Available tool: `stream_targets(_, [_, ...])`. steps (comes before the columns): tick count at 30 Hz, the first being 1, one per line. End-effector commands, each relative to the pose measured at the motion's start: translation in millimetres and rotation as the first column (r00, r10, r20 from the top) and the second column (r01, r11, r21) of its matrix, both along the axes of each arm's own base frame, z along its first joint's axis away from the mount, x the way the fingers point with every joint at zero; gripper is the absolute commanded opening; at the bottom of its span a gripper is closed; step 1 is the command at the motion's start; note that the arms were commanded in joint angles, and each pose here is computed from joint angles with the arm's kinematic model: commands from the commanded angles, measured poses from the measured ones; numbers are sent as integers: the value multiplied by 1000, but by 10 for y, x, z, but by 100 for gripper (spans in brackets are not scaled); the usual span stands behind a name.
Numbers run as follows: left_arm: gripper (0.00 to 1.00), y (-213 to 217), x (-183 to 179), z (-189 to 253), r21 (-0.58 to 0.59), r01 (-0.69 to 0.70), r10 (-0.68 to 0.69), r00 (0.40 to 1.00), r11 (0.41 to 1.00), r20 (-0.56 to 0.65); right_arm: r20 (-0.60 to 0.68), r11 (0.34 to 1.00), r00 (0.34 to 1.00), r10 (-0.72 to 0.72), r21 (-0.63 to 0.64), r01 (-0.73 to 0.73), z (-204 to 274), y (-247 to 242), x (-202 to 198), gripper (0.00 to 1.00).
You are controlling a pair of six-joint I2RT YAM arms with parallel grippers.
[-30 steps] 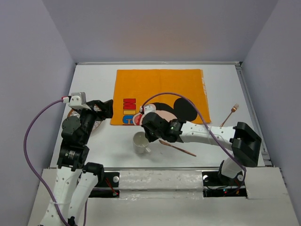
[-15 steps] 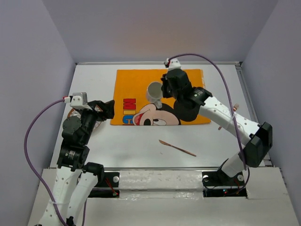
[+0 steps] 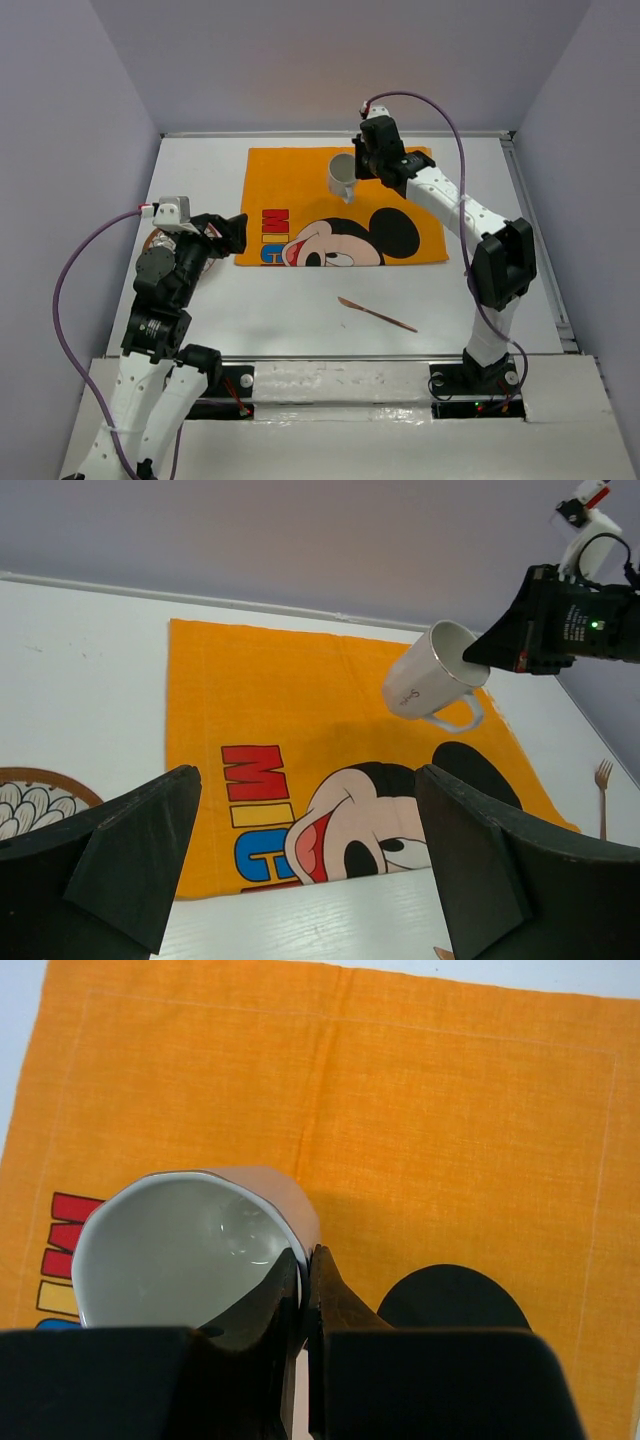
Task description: Set the dinner table for one person
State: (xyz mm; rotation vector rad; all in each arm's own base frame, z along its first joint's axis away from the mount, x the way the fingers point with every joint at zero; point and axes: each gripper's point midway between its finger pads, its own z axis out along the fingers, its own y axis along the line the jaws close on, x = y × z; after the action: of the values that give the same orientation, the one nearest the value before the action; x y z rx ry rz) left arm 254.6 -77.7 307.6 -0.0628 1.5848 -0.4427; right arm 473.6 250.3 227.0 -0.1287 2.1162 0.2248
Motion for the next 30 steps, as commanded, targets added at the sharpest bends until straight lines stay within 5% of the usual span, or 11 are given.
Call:
stream_targets(1, [99,-16,1,146,12,8,-8,999,1000,50,166,992,986,7,120,-27,688,106,261,0])
stream_targets(13, [99,-20,0,138,17,6,-7,999,1000,46,130,996,991,-34,83,24,444,-7,401,0])
stream_targets(30, [99,-24,12,123,15,6,-7,999,1000,39,143,950,941,-305,111,291,542,-1847,1128,0])
